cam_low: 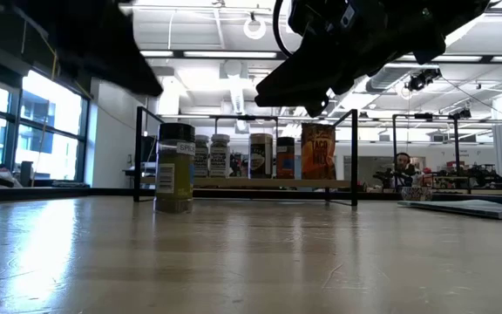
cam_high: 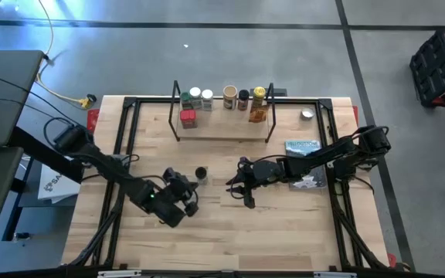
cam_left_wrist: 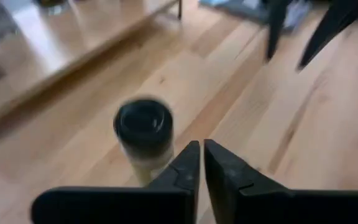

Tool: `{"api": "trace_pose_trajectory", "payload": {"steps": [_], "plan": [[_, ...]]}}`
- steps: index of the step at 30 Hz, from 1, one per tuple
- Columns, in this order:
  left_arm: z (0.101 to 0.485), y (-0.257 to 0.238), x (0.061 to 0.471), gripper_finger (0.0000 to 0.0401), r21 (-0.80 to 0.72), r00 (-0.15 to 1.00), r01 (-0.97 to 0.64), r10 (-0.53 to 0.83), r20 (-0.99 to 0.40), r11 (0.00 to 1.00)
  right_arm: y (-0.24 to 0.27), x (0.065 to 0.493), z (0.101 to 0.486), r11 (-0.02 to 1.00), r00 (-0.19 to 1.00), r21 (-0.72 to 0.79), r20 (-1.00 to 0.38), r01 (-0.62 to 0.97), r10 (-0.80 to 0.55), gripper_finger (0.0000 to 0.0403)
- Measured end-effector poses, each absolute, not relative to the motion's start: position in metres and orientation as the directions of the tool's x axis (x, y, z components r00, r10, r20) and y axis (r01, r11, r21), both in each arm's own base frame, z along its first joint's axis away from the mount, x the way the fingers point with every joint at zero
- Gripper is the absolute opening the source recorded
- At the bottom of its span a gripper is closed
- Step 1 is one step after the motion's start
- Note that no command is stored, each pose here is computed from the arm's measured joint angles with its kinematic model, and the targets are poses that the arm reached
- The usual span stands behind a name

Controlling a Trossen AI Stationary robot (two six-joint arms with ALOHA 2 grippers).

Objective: Shelf spices
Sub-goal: Put the black seasoning bottle on the shelf

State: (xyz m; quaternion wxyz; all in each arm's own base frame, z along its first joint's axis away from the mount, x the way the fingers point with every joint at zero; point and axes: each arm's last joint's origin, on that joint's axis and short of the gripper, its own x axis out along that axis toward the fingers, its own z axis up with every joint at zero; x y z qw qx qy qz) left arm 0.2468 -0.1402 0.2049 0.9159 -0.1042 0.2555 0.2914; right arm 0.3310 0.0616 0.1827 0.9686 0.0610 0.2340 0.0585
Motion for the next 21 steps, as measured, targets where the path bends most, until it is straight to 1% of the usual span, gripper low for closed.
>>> {"api": "trace_pose_trajectory", "payload": {"steps": [3, 7, 10, 13, 17, 21], "plan": [[0.184, -0.138, 0.252, 0.0054, -0.036, 0.635, -0.631, 0.488, -0.599, 0.775, 0.062, 0.331, 0.183, 0.986, 0.883, 0.146, -0.446, -0.085, 0.142, 0.0105], [0.162, -0.13, 0.258, 0.0129, -0.016, 0.542, -0.693, 0.505, -0.671, 0.721, 0.062, 0.331, 0.183, 0.986, 0.883, 0.146, -0.446, -0.085, 0.142, 0.0105], [0.15, -0.124, 0.265, 0.0187, 0.02, 0.511, -0.719, 0.548, -0.662, 0.695, 0.062, 0.331, 0.183, 0.986, 0.883, 0.145, -0.448, -0.085, 0.142, 0.0105], [0.143, -0.119, 0.272, 0.0233, 0.059, 0.513, -0.728, 0.599, -0.614, 0.683, 0.062, 0.331, 0.183, 0.986, 0.883, 0.146, -0.448, -0.084, 0.142, 0.0105], [0.142, -0.114, 0.282, 0.0266, 0.063, 0.532, -0.738, 0.637, -0.558, 0.672, 0.062, 0.331, 0.182, 0.986, 0.882, 0.148, -0.449, -0.083, 0.142, 0.0105], [0.143, -0.104, 0.289, 0.0274, 0.056, 0.526, -0.764, 0.671, -0.523, 0.643, 0.062, 0.331, 0.182, 0.985, 0.882, 0.149, -0.449, -0.082, 0.142, 0.0105]]}}
